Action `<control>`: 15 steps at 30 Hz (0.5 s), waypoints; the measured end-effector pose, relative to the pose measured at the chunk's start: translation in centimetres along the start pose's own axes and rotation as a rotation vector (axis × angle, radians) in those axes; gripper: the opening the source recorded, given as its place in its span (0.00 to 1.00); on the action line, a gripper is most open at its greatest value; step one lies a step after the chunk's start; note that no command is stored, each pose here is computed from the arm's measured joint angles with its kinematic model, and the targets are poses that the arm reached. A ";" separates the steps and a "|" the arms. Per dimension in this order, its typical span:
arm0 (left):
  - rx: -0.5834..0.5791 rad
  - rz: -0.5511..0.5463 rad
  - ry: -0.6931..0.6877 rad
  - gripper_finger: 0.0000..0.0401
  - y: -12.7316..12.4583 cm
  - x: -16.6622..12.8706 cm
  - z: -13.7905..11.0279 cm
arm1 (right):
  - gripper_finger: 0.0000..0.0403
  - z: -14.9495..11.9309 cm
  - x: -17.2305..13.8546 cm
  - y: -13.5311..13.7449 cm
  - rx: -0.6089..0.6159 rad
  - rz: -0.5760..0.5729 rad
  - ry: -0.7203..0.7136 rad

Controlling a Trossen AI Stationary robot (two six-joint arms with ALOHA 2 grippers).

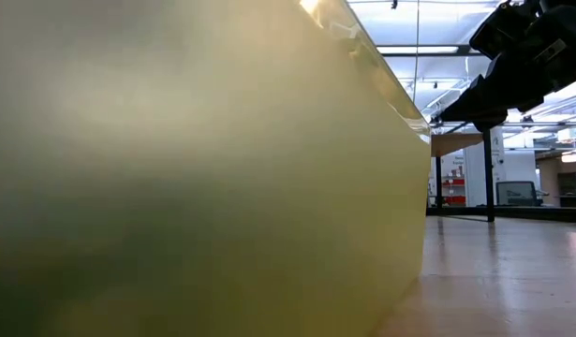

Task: Pick & Place Office Desk Supplies
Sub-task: Put the blue bin on the shelf

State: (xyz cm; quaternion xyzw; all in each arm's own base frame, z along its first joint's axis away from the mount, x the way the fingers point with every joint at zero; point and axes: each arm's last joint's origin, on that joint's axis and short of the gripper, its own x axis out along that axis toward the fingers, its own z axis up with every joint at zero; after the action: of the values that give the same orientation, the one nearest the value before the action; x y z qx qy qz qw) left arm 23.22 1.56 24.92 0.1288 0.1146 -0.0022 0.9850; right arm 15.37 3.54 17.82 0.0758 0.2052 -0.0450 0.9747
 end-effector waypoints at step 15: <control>0.095 0.020 -0.176 0.29 -1.6 -6.6 -4.1 | 0.13 0.0 0.0 0.0 0.000 0.000 0.000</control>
State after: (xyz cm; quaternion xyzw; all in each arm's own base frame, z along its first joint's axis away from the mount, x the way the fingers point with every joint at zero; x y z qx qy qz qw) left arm 15.84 0.92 22.17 0.1758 0.0261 -0.0092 0.9840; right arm 15.37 3.54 17.82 0.0759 0.2051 -0.0450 0.9748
